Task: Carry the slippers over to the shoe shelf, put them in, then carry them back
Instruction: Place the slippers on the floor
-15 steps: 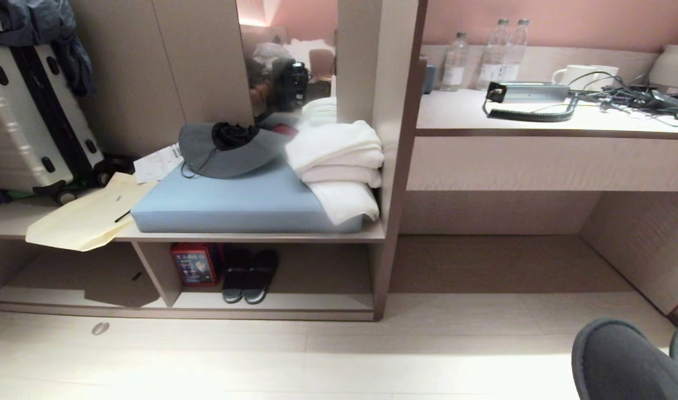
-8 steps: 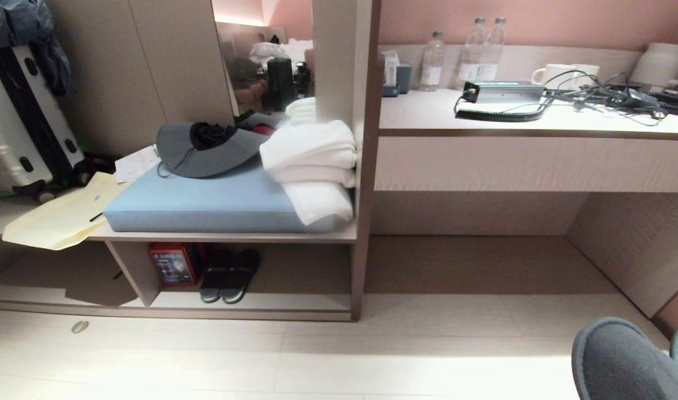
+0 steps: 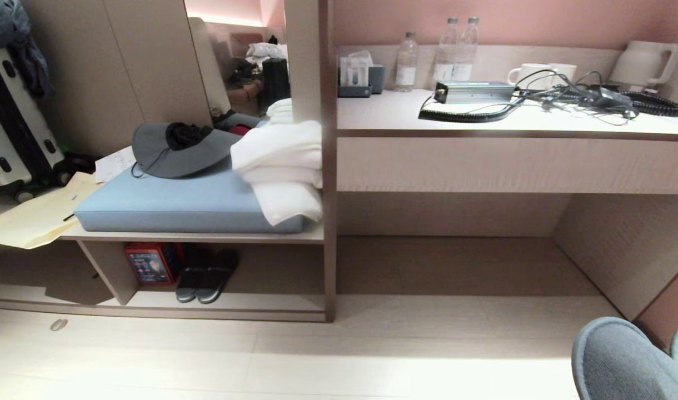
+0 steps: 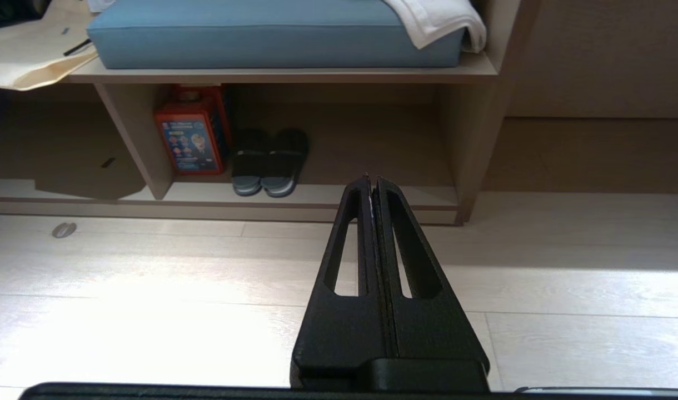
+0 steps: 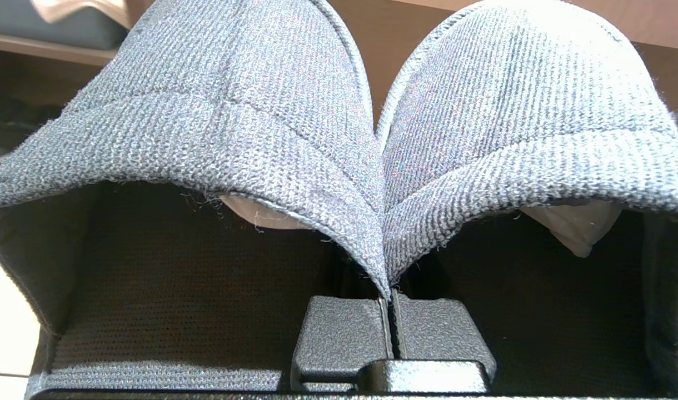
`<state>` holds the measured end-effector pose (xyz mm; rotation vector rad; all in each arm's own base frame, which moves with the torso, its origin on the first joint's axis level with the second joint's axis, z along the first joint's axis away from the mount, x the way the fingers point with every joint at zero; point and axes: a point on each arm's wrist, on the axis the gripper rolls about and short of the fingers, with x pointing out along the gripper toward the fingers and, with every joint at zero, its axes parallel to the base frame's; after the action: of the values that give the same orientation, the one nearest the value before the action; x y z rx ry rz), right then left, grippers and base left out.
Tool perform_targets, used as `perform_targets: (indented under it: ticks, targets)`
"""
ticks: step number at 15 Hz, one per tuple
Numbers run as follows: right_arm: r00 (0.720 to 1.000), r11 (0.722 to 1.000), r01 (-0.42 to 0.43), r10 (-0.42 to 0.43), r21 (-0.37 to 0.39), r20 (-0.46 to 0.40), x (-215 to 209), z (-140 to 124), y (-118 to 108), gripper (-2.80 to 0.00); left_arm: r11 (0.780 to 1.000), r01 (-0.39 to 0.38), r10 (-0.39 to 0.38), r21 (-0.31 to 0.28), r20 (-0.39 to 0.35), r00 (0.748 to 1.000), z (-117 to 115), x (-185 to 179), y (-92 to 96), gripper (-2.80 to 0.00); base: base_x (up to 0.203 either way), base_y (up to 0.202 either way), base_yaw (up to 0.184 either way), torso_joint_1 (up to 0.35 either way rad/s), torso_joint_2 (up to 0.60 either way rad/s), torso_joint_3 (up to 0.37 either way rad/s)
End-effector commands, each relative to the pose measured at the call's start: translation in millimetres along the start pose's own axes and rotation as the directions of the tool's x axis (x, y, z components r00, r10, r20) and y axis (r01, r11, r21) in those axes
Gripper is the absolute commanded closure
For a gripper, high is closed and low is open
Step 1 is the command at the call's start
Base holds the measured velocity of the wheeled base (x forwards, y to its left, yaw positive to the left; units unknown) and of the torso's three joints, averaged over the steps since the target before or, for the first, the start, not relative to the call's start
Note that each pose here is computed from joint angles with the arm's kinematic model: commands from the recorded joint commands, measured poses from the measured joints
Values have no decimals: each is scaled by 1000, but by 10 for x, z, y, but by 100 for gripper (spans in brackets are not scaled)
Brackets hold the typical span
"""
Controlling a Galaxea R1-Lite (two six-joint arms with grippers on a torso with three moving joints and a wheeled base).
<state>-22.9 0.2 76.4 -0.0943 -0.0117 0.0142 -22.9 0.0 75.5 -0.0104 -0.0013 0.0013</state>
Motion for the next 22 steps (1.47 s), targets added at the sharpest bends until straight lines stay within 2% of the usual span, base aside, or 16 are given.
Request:
perform_targets:
  ticks: [1,7,18,22]
  targets:
    - [1000,1000,-1,1,-1,-1,2,-1,0,0,1000,0,0,0,0,1000,1,1,0,0,0,-201,4,2,3,7]
    - [1000,1000,-1,1,-1,0,1,1,0,0,1000,-2,2,4,0,1000,1,1,0,0,0,-174,2,0,4,0]
    - [1000,1000,-1,1,-1,0,1,1,0,0,1000,0,0,1,-1,1000,0,1,0,0,0,0,0,0,0,0]
    - [1000,1000,-1,1,-1,-2,1,-1,0,0,1000,0,0,1,-1,1000,0,1,0,0,-175,0,3,2,4,1]
